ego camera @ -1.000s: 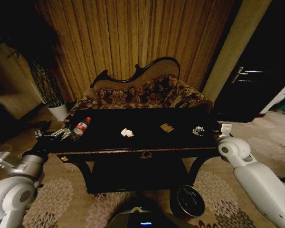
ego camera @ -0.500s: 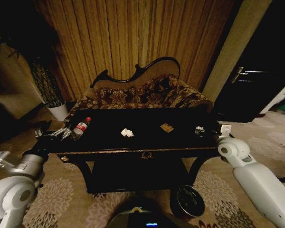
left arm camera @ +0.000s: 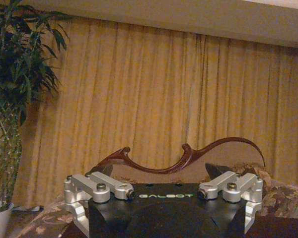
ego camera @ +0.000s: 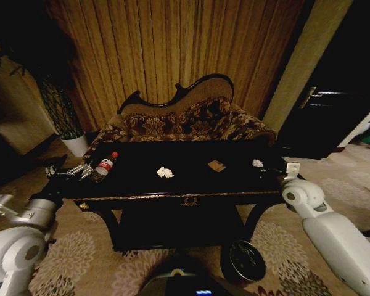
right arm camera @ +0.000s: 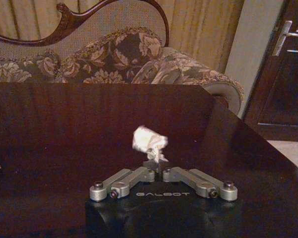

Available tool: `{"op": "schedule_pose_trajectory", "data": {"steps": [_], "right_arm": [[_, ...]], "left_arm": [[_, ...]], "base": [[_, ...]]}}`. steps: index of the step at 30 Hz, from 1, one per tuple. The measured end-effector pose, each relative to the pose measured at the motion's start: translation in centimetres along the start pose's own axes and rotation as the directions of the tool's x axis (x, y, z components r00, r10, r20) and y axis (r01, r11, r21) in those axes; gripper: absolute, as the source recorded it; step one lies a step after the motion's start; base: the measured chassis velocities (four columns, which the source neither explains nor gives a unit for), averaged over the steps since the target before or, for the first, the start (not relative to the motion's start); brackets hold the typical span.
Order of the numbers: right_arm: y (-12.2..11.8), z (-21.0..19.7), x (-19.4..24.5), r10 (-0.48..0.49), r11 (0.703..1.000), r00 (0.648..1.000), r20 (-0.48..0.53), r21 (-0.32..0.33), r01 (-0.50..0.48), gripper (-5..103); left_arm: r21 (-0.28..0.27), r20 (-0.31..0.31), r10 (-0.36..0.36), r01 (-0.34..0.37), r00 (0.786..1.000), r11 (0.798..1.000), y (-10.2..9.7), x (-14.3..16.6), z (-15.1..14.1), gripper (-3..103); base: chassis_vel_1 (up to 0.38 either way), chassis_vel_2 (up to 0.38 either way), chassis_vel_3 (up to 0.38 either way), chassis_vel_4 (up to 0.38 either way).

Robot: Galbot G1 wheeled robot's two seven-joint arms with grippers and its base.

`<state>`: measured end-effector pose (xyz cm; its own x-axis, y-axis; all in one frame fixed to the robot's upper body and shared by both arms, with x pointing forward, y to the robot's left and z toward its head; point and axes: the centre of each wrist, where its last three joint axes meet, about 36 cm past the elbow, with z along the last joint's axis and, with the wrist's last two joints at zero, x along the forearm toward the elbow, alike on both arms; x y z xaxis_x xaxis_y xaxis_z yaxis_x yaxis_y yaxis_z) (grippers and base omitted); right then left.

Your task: Move to the front of the table and place the trash on the table into the trash bin.

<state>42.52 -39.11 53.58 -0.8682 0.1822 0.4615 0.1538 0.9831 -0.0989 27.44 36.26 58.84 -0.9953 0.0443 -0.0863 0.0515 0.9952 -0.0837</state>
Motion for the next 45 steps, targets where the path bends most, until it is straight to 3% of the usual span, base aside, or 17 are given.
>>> {"op": "schedule_pose_trajectory", "data": {"steps": [11, 15, 17, 26, 31, 45], "right_arm": [[0.2, 0.4, -0.1, -0.005, 1.0, 1.0, 0.014, -0.009, 0.006, 0], [0.5, 0.8, 0.0, -0.024, 0.998, 0.991, 0.131, -0.053, 0.031, 0], [0.8, 1.0, 0.5, -0.061, 0.994, 0.964, 0.259, -0.07, 0.081, 0], [1.8, 2.0, 4.3, -0.158, 0.974, 0.891, 0.426, -0.079, 0.211, 0], [2.4, 3.5, 6.1, -0.194, 0.973, 0.87, 0.454, -0.026, 0.231, 0], [3.7, 3.5, 8.5, -0.238, 0.963, 0.855, 0.461, -0.005, 0.27, 0]], "left_arm": [[0.003, -0.001, -0.003, 0.003, 1.0, 1.0, 0.1, 0.0, 0.1, 100], [0.005, -0.003, -0.006, 0.006, 1.0, 1.0, 0.2, 0.0, 0.2, 100], [0.005, -0.001, -0.008, 0.008, 1.0, 1.0, 0.2, -0.1, 0.2, 100], [0.01, -0.002, -0.003, 0.003, 1.0, 1.0, 0.3, -0.1, 0.5, 100], [0.006, 0.004, -0.001, 0.001, 1.0, 1.0, 0.4, -0.1, 0.4, 100], [-0.004, 0.013, -0.01, 0.01, 1.0, 1.0, 0.7, 0.1, 0.2, 100]], "base": [[0.0, 0.0, 0.0, 0.0], [0.0, 0.0, 0.0, 0.0], [0.0, 0.0, 0.0, 0.0], [0.0, 0.0, 0.0, 0.0], [0.0, 0.0, 0.0, 0.0], [0.002, -0.001, -0.004, 0.001]]}}
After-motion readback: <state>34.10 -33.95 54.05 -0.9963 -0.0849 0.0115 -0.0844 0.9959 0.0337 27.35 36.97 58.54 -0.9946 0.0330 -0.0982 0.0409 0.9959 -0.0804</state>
